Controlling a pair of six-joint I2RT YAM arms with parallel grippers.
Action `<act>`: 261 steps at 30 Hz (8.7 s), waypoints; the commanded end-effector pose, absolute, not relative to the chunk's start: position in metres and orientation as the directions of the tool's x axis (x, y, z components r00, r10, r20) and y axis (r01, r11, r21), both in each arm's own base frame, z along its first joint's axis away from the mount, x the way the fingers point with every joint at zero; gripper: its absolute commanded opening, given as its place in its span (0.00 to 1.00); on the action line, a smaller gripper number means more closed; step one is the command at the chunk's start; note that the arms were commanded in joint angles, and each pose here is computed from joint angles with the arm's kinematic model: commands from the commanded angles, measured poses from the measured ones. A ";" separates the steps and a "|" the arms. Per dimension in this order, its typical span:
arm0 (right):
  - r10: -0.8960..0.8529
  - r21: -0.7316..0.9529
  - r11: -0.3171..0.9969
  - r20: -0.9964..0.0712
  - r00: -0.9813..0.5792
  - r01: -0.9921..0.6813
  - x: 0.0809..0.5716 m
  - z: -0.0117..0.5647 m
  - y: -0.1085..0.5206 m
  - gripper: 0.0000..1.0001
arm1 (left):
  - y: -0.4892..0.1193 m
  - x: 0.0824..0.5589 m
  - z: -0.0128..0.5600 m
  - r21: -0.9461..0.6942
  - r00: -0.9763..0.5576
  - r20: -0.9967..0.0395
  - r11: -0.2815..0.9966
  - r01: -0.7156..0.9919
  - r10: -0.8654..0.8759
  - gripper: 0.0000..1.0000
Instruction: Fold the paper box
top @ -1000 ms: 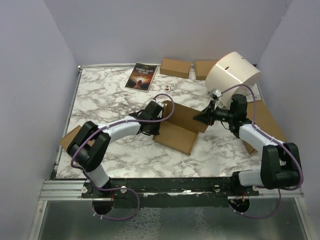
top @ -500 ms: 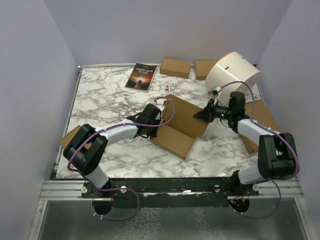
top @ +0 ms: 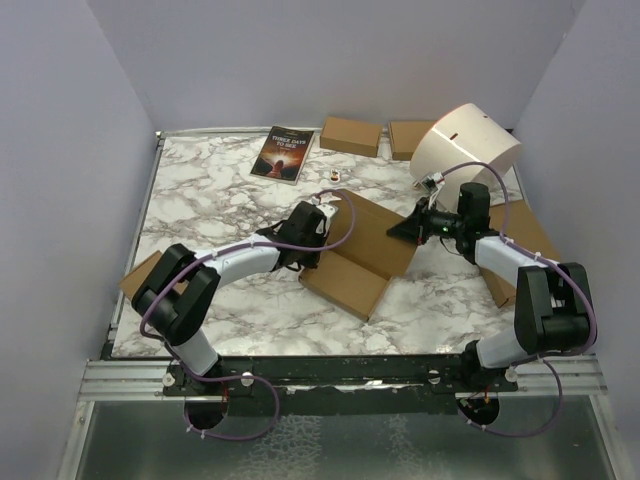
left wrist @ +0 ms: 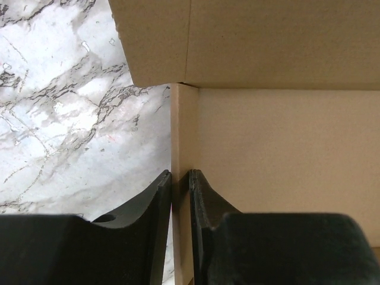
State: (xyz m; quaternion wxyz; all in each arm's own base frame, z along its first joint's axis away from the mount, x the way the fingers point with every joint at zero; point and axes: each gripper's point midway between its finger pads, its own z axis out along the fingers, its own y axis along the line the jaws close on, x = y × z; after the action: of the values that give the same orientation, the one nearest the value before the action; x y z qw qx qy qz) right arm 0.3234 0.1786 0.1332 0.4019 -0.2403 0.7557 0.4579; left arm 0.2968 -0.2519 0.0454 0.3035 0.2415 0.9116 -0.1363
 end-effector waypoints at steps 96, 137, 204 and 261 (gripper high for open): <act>-0.040 0.449 0.364 -0.868 -0.495 -0.816 0.309 0.147 0.186 0.01 | -0.230 0.272 0.051 -0.030 -0.725 -0.627 0.921 0.389 0.286 0.25; 0.036 0.096 0.597 -0.995 -0.092 -0.796 0.347 0.400 0.058 0.01 | -0.233 0.389 0.139 -0.419 -0.575 -0.798 0.852 0.315 -0.180 0.72; 0.052 0.326 0.516 -0.935 -0.350 -0.792 0.323 0.240 0.068 0.01 | -0.235 0.473 0.165 -0.210 -0.486 -0.857 0.977 0.023 -0.172 0.04; -0.178 0.432 0.292 -0.852 -0.492 -0.853 0.346 0.147 0.172 0.02 | -0.366 0.237 0.090 -0.052 -0.524 -0.787 0.811 0.582 0.326 0.58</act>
State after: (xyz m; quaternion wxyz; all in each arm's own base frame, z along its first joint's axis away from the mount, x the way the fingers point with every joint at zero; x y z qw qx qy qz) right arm 0.3493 0.1735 0.1483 0.3554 -0.3527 0.7202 0.4803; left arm 0.2344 -0.3687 0.0457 0.3661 0.2720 0.8794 -0.1367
